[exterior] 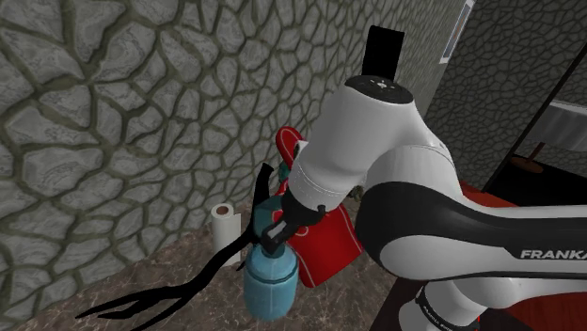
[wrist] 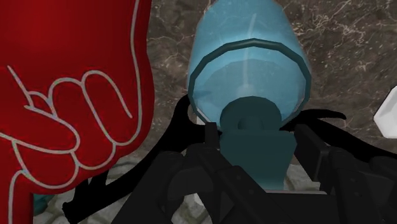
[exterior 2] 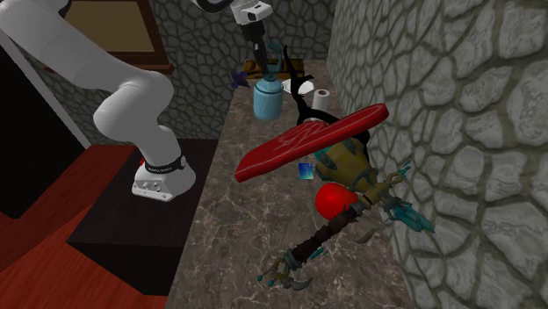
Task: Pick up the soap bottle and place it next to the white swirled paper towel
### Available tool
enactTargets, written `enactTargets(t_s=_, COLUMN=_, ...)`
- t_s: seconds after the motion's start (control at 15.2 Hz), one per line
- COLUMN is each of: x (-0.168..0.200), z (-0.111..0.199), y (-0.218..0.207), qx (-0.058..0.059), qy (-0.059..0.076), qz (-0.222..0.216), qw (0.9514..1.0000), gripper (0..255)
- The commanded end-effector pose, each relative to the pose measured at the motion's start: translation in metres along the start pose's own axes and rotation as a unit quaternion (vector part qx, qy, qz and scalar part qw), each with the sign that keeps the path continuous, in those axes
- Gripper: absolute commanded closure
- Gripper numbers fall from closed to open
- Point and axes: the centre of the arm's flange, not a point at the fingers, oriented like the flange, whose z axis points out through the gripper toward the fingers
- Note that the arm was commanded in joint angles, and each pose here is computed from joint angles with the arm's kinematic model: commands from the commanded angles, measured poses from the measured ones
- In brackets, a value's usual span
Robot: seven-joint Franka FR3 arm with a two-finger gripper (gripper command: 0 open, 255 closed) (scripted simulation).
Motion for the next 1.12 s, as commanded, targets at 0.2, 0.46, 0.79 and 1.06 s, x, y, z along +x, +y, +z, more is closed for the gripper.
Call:
enactTargets(t_s=0.2, x=-0.008, z=0.026, y=0.000, qx=0.000, qy=0.001, qz=0.000, qw=1.0000, gripper=255)
enactTargets(t_s=0.46, x=-0.014, z=0.046, y=0.000, qx=0.000, qy=0.001, qz=0.000, qw=1.0000, gripper=255)
enactTargets(t_s=0.79, x=-0.019, z=0.063, y=-0.001, qx=0.000, qy=0.001, qz=0.000, qw=1.0000, gripper=255)
enactTargets(t_s=1.06, x=-0.019, z=0.063, y=-0.001, qx=0.000, qy=0.001, qz=0.000, qw=1.0000, gripper=255)
